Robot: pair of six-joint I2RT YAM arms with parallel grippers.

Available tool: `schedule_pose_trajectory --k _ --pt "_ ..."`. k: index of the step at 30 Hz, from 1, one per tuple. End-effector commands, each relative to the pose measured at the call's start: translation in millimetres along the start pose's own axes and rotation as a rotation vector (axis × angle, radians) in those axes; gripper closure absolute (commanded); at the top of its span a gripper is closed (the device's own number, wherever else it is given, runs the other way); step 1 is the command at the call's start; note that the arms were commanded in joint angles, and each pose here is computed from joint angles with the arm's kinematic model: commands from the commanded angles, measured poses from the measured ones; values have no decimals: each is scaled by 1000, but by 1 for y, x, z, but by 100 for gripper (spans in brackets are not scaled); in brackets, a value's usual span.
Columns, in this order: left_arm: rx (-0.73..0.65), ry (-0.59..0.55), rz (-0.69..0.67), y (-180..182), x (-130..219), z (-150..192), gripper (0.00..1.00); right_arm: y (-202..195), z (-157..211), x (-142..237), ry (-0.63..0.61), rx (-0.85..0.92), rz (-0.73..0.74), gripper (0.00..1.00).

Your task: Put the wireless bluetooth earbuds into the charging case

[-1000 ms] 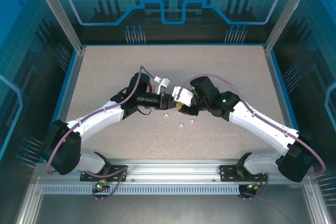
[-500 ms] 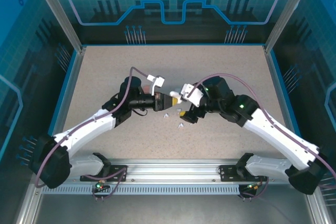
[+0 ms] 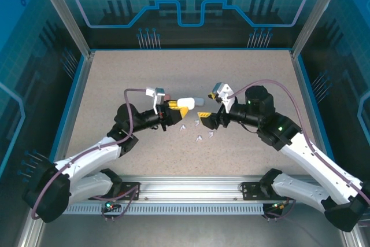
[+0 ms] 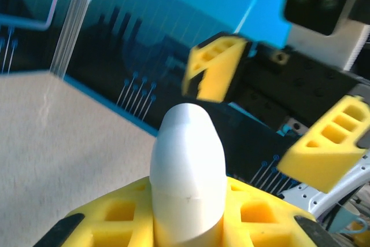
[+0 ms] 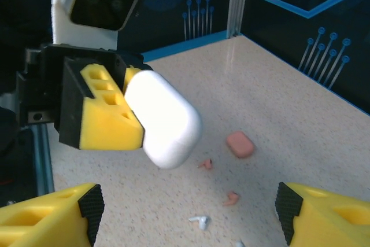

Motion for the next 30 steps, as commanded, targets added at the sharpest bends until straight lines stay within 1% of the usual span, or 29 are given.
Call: schedule_pose_trajectory --k 1,5,12,19,30 --pt "-249 -140 125 -30 7 -25 95 7 -32 -2 -118 -10 -103 18" --pt "-351 -125 177 -39 7 -25 96 5 -39 -9 -135 -15 -118 18" --pt "-424 -125 180 -39 5 -26 96 1 -50 -14 -145 -24 -112 18" --pt "-416 -123 179 -38 2 -28 96 -2 -54 -22 -145 -33 -116 19" --pt "-408 -119 177 -36 0 -27 96 -10 -56 -27 -141 -39 -63 20"
Point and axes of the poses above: each hand's point on the last joint's axis, 136 mm out from that joint toward the fingers, its own x axis back along the fingers, its own y axis along the line the jaws close on, z = x × y, the point moved 5 cm from there along x, back along the fingers, and after that the axes turned 3 degrees about x, right-handed, at the moved point
